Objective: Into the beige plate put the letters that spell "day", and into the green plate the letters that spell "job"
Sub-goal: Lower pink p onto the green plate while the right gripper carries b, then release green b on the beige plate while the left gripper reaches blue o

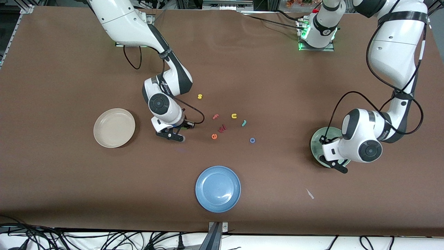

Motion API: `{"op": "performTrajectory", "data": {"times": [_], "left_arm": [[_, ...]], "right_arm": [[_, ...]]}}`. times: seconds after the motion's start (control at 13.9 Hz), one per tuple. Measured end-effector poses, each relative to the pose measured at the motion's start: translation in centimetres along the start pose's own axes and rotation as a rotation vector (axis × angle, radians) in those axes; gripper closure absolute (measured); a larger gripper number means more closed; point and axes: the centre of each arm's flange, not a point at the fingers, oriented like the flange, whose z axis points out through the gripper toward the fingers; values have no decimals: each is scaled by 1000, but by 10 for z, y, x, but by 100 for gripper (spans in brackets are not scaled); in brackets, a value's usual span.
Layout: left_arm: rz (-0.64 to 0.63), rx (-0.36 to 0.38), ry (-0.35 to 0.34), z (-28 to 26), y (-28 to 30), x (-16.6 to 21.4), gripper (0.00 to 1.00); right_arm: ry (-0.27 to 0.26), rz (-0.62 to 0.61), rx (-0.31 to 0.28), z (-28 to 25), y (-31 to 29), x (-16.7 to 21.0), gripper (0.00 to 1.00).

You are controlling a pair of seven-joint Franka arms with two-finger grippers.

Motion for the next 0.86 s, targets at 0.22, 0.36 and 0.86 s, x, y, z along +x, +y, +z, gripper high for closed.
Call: {"op": "performTrajectory", "data": {"times": [0.22,0.36,0.86], "left_arm": [[1,1,5,-2,0,1,42],[9,2,20,-11,4,4,22],[187,-24,94,-90,122,29,0]], "right_arm": [[0,0,0,0,0,0,73],[-1,-1,1,-2,-1,1,73],[-8,-114,-36,-54,25,31,73]]}}
